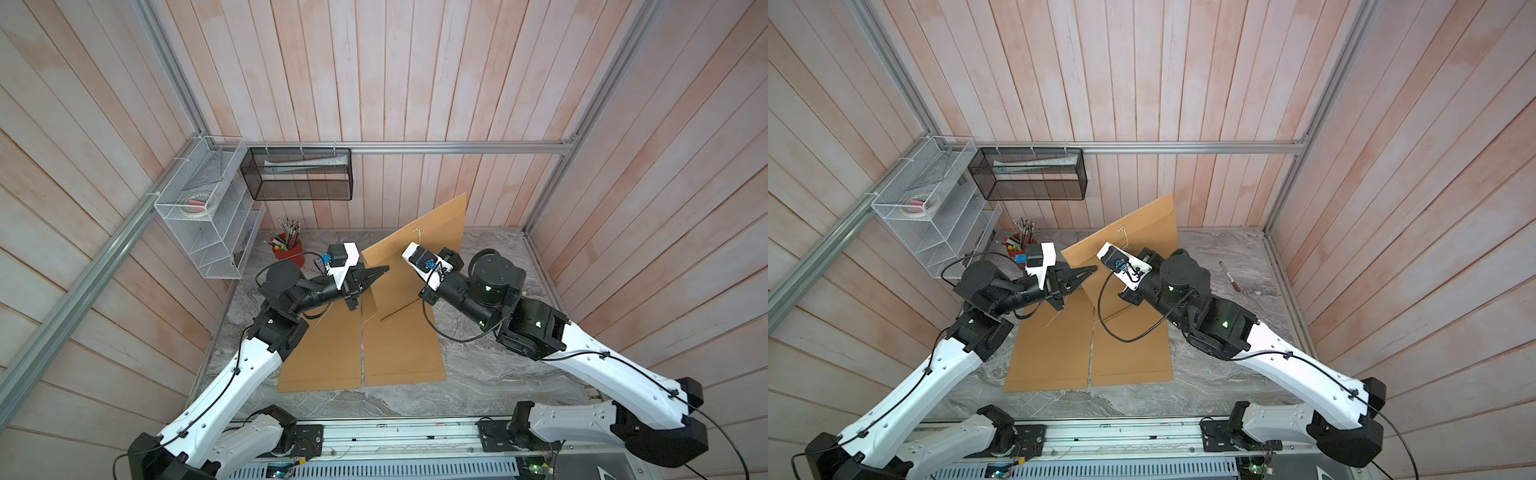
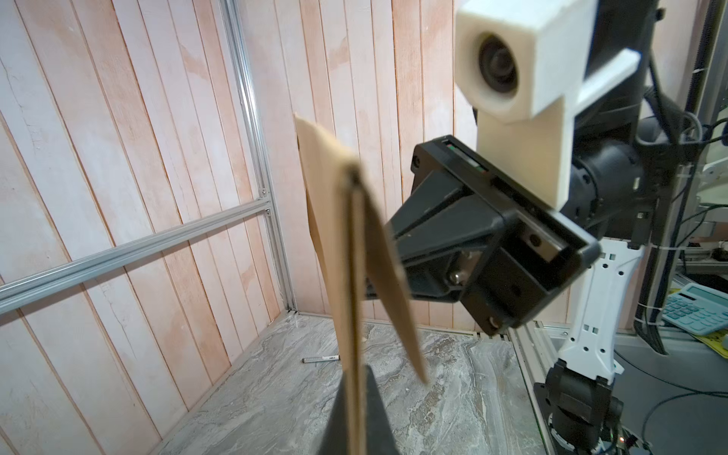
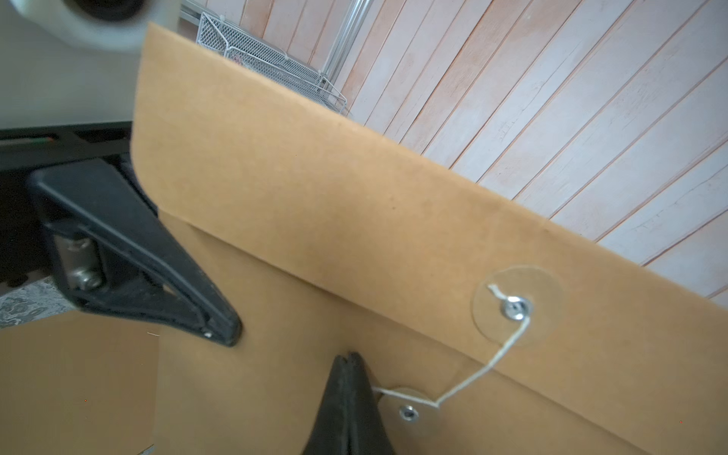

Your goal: Open the file bag

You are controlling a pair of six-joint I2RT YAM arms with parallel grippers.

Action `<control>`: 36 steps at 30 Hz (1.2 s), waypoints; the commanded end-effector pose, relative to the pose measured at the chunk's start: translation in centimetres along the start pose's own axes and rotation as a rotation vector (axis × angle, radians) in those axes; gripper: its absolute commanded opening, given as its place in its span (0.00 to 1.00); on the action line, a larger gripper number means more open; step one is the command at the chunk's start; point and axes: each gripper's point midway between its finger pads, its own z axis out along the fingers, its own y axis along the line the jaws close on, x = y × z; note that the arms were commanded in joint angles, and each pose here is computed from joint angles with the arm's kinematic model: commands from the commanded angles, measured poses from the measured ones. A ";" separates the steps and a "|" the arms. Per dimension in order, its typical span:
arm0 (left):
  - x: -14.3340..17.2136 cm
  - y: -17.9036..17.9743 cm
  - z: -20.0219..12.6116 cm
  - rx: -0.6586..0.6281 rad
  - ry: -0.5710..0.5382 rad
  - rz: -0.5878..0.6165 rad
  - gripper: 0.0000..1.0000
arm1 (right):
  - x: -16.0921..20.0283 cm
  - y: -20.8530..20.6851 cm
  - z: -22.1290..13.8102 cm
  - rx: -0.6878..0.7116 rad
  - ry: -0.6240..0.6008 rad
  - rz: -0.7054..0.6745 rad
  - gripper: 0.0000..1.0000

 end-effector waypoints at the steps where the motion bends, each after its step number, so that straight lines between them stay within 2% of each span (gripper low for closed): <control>1: -0.7 0.3 -0.2 -0.017 -0.046 0.002 0.00 | 0.2 1.3 -0.3 -0.058 -0.013 0.038 0.00; 12: -0.9 0.4 -0.7 -0.032 -0.084 -0.025 0.00 | 1.3 1.6 -1.1 -0.056 -0.014 0.093 0.00; 19: -1.1 0.5 -0.9 -0.039 -0.096 -0.038 0.00 | 0.6 -0.3 -2.6 0.023 -0.063 0.162 0.00; 20: -1.0 0.6 -0.9 -0.045 -0.095 -0.039 0.00 | 0.3 -0.6 -2.9 0.033 -0.073 0.172 0.06; 24: -1.2 0.7 -0.9 -0.055 -0.098 -0.041 0.00 | -0.4 -1.0 -3.7 0.030 -0.097 0.185 0.21; 27: -1.1 1.1 -0.7 -0.062 -0.081 -0.062 0.00 | -0.3 -1.2 -3.4 0.044 -0.067 0.145 0.28; 36: -1.4 2.0 0.0 -0.083 0.001 -0.133 0.00 | 1.2 -0.5 0.0 0.128 0.116 -0.130 0.41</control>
